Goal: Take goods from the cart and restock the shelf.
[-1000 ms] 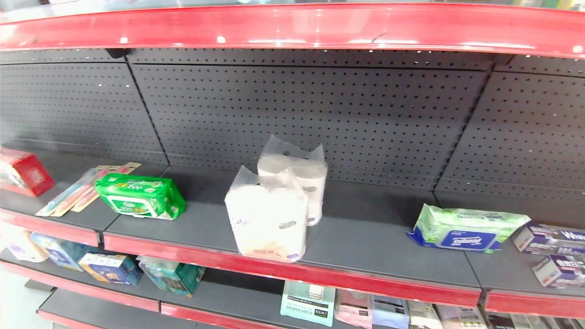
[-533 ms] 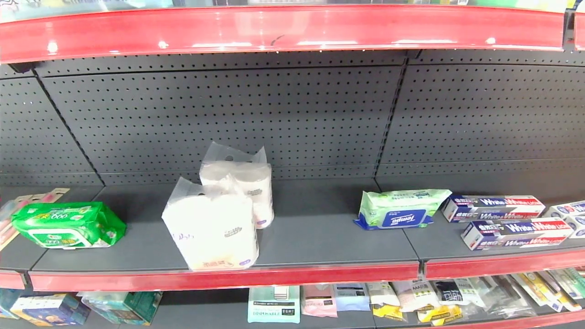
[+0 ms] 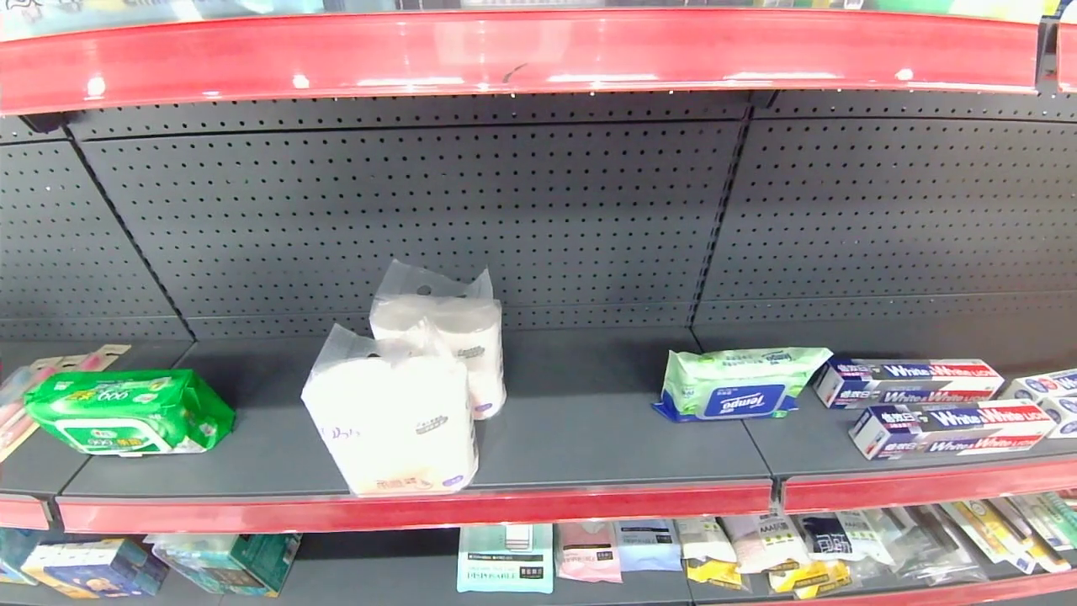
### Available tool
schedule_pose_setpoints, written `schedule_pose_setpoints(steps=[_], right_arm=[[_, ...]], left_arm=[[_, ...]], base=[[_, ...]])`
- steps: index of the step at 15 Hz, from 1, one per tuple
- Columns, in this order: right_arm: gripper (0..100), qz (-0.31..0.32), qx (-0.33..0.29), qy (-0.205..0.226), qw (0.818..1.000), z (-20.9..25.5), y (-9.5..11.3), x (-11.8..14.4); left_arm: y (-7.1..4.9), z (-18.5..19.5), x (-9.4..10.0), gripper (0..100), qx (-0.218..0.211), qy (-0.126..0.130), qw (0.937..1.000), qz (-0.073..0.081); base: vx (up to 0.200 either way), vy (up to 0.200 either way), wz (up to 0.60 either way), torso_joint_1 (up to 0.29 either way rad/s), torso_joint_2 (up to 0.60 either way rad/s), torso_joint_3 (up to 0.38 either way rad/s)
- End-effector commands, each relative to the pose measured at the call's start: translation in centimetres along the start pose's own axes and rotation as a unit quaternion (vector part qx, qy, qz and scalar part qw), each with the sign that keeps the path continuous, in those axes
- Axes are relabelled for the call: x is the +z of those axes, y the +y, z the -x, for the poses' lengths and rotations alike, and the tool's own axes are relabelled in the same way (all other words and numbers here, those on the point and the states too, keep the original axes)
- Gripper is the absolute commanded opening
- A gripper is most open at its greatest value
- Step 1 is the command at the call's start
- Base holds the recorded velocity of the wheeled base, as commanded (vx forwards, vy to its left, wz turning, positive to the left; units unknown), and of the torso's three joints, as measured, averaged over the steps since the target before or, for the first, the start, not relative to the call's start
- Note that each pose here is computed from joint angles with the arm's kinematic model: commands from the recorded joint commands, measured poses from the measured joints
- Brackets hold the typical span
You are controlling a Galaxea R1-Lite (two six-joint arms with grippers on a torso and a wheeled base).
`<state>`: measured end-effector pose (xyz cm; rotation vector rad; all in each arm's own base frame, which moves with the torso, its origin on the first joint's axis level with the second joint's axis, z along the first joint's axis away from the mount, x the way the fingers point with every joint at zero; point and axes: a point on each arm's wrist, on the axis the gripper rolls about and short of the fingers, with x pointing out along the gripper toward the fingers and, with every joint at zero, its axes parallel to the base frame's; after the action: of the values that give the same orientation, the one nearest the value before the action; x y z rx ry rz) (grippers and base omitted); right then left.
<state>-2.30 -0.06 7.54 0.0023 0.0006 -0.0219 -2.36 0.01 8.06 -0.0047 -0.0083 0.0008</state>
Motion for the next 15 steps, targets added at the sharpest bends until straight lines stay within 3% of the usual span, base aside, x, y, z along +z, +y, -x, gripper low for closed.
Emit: schedule_pose_setpoints(steps=[1,2,3,4,5,6,10,12,15], right_arm=[[100,0.000,0.000,0.001,1.000,0.0,0.0,0.0],[100,0.000,0.000,0.000,1.000,0.0,0.0,0.0],[100,0.000,0.000,0.000,1.000,0.0,0.0,0.0],[100,0.000,0.000,0.001,1.000,0.0,0.0,0.0],[100,0.000,0.000,0.000,1.000,0.0,0.0,0.0],[100,0.000,0.000,0.000,1.000,0.0,0.0,0.0],[100,0.000,0.000,0.000,1.000,0.0,0.0,0.0],[100,0.000,0.000,0.000,1.000,0.0,0.0,0.0],[100,0.000,0.000,0.000,1.000,0.0,0.0,0.0]], left_arm=[[0.0,-1.4,8.7,100,-0.028,0.001,0.9976,0.063],[-0.1,-2.8,11.7,100,-0.021,0.004,0.9961,0.086],[-0.1,-4.1,12.9,100,-0.003,0.020,0.9965,0.081],[0.1,-5.4,12.9,100,0.056,0.047,0.9959,0.052],[0.5,-6.6,12.2,100,0.125,0.087,0.9880,0.028],[0.7,-7.8,11.3,100,0.148,0.129,0.9802,0.026],[1.0,-11.0,8.5,100,0.149,0.243,0.9579,0.037],[1.5,-13.1,7.5,100,0.166,0.295,0.9402,0.040],[2.5,-16.9,5.8,100,0.186,0.341,0.9207,0.044]], base=[[0.000,0.000,0.00,0.000,0.00,0.000],[0.000,0.000,0.00,0.000,0.00,0.000],[0.000,0.000,0.00,0.000,0.00,0.000],[0.000,0.000,0.00,0.000,0.00,0.000],[0.000,0.000,0.00,0.000,0.00,0.000],[0.000,0.000,0.00,0.000,0.00,0.000],[0.000,0.000,0.00,0.000,0.00,0.000],[0.000,0.000,0.00,0.000,0.00,0.000],[0.000,0.000,0.00,0.000,0.00,0.000]])
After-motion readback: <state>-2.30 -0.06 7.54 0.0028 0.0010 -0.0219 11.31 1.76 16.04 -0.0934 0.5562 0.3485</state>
